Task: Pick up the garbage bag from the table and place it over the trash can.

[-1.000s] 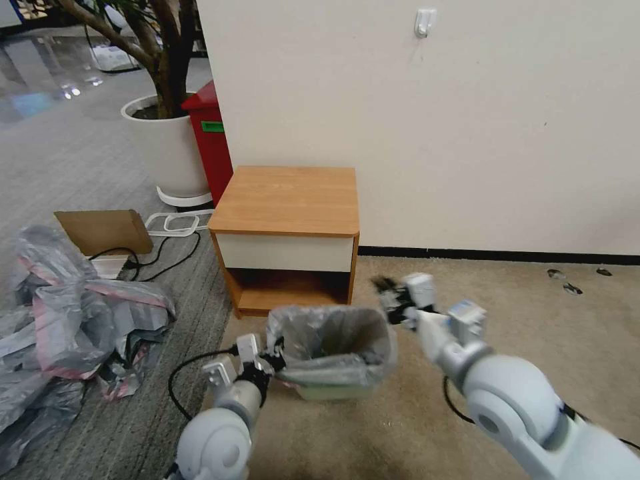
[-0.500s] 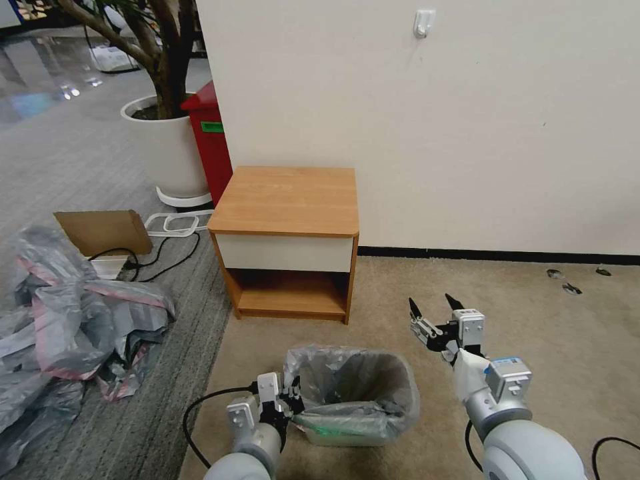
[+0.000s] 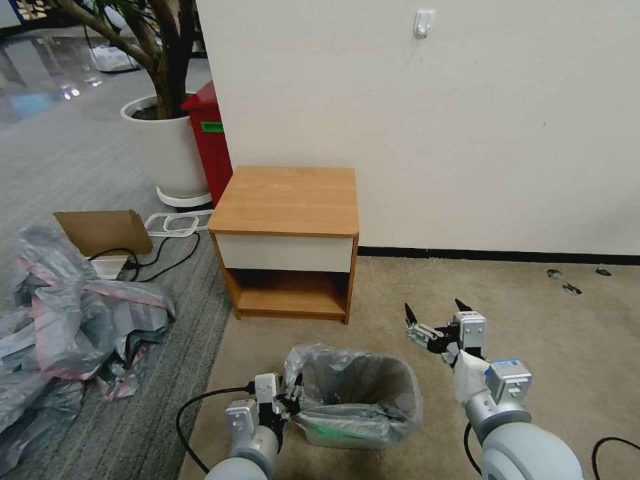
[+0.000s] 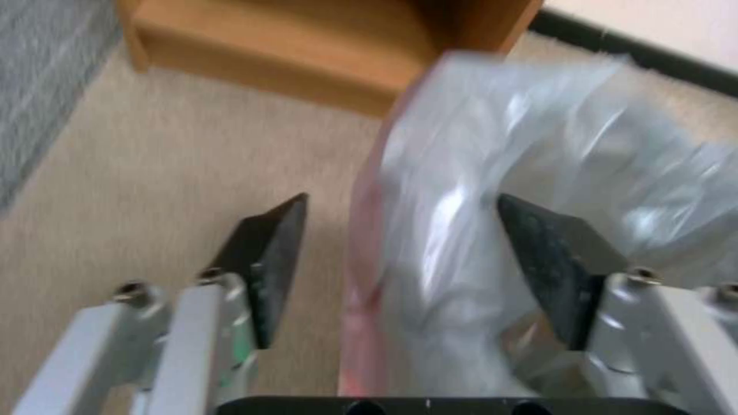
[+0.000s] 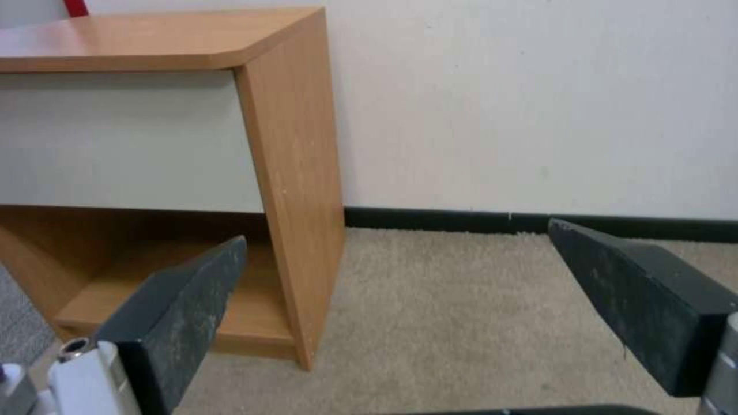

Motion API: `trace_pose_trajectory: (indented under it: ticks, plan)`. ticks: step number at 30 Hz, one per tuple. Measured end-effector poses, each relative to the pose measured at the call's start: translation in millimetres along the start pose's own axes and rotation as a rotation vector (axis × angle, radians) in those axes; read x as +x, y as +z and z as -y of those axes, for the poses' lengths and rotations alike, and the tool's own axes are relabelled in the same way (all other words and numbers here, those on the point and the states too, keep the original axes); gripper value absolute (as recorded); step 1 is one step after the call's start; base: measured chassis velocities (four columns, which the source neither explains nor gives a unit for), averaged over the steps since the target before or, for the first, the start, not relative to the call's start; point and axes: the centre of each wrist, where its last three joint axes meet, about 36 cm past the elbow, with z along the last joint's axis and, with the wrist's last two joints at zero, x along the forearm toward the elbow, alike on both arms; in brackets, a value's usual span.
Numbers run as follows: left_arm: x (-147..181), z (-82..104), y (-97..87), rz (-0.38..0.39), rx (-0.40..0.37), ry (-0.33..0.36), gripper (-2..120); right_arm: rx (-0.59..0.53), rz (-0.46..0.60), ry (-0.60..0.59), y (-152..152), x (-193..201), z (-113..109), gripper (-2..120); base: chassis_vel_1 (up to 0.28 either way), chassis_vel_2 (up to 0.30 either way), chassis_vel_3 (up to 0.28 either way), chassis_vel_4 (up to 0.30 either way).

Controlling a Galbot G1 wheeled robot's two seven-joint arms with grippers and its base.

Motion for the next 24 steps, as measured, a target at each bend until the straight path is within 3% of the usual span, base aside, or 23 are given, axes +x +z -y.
trace_pose_trajectory:
  ticks: [3, 5, 7, 9, 13, 15, 17, 24]
  plan:
    - [4, -6.5, -9.5, 0.080, -0.027, 0.027, 80, -0.027, 0.028, 0.011, 10, 3, 5, 100, 0.000, 0.000, 0.000, 0.000]
    - [4, -6.5, -9.5, 0.080, -0.027, 0.027, 80, -0.027, 0.028, 0.011, 10, 3, 5, 100, 0.000, 0.000, 0.000, 0.000]
    - [7, -34.3, -28.2, 0.253, -0.129, 0.044, 94, -0.070, 0.071, 0.038, 28, 7, 12, 100, 0.000, 0.000, 0.000, 0.000]
    - [7, -42.9, -33.6, 0.296, -0.166, 0.040, 97, -0.083, 0.076, 0.048, 32, 9, 12, 100, 0.000, 0.000, 0.000, 0.000]
    - [10, -76.9, -55.6, 0.475, -0.335, 0.003, 100, -0.121, 0.121, 0.099, 54, 13, 20, 100, 0.000, 0.000, 0.000, 0.000]
    - [10, -80.5, -57.0, 0.491, -0.355, -0.001, 100, -0.123, 0.130, 0.105, 58, 14, 22, 100, 0.000, 0.000, 0.000, 0.000]
    - [17, -94.3, -55.2, 0.514, -0.436, -0.007, 100, -0.123, 0.174, 0.114, 71, 16, 30, 100, 0.000, 0.000, 0.000, 0.000]
    - [27, -109.4, -41.4, 0.480, -0.467, -0.049, 100, -0.102, 0.223, 0.132, 92, 22, 44, 100, 0.000, 0.000, 0.000, 0.000]
